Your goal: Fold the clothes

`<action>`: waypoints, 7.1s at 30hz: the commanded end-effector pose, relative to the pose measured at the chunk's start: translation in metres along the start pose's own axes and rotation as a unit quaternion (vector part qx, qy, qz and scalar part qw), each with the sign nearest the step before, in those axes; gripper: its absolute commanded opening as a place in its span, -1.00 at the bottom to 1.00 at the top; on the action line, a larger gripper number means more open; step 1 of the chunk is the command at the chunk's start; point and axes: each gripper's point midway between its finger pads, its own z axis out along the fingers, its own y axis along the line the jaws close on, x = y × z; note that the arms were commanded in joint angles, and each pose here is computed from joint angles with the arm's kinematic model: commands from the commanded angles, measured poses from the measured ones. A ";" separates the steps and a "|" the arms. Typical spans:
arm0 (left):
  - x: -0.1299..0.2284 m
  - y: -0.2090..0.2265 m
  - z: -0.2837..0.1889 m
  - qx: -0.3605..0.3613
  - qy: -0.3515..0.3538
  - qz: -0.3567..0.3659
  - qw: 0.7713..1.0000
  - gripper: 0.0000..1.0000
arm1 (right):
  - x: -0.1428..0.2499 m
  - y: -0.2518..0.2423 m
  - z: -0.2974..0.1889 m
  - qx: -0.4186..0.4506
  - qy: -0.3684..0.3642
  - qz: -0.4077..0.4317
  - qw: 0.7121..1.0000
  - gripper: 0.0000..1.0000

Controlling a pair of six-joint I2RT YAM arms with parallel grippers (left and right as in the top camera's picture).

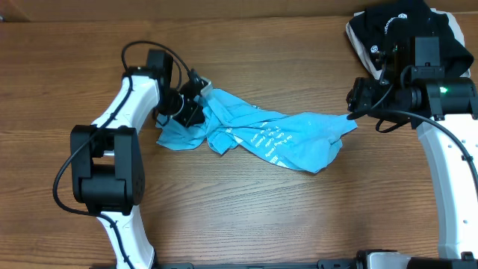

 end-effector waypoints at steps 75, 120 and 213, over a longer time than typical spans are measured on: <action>-0.037 0.171 0.005 -0.282 -0.029 -0.236 0.929 1.00 | 0.005 -0.009 0.052 0.011 0.030 -0.006 0.999 0.45; -0.139 0.158 0.011 -0.216 -0.154 -0.086 0.960 1.00 | -0.009 -0.004 0.053 -0.001 0.002 -0.009 1.000 0.45; -0.153 0.006 -0.278 -0.294 -0.230 -0.085 0.924 -0.92 | 0.007 0.037 0.248 -0.071 0.007 -0.048 0.996 -0.92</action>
